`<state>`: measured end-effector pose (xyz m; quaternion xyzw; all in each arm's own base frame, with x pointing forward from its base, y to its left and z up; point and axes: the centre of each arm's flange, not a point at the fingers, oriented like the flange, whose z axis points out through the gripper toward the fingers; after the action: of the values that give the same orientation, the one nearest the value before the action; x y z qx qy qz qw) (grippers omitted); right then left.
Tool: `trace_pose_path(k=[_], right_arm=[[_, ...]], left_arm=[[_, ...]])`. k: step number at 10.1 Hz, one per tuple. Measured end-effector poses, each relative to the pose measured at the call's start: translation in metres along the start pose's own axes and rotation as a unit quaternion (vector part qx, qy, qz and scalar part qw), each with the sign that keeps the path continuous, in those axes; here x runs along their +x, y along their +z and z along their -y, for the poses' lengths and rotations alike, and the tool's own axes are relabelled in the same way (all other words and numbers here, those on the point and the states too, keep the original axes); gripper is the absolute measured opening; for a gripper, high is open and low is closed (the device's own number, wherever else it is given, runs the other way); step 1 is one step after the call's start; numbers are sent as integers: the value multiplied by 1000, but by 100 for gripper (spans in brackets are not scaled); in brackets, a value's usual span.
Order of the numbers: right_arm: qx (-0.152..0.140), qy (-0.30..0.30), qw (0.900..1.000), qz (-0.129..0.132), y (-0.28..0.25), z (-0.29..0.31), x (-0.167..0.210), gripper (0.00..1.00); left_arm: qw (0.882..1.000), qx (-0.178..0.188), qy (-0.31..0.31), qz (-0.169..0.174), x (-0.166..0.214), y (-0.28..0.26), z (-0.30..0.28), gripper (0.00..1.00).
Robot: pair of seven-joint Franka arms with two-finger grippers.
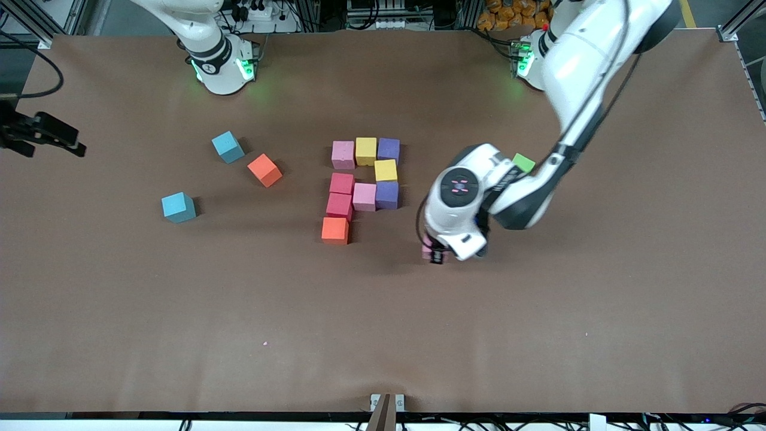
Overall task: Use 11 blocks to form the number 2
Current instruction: 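Withdraw the right gripper while the left gripper carries pink toward the figure, then lower the pink cube beside the red cubes with the left gripper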
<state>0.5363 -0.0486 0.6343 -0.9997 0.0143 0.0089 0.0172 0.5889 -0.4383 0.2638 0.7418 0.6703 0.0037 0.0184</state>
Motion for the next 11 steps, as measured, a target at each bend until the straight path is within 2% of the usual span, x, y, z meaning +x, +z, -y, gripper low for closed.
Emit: trace_pose_path(k=[2, 5, 9, 11], right_arm=[[-8, -3, 1000, -4, -6, 2, 0, 100], [-20, -5, 1000, -1, -6, 2, -1, 100], [-16, 13, 1000, -16, -20, -15, -2, 100], [-12, 25, 999, -23, -26, -28, -3, 100]], left_arm=[[999, -18, -29, 23, -50, 4, 12, 57], [996, -39, -41, 65, -93, 17, 17, 57], [993, -53, -45, 97, -112, 43, 20, 57], [993, -51, -47, 99, -118, 49, 25, 57]])
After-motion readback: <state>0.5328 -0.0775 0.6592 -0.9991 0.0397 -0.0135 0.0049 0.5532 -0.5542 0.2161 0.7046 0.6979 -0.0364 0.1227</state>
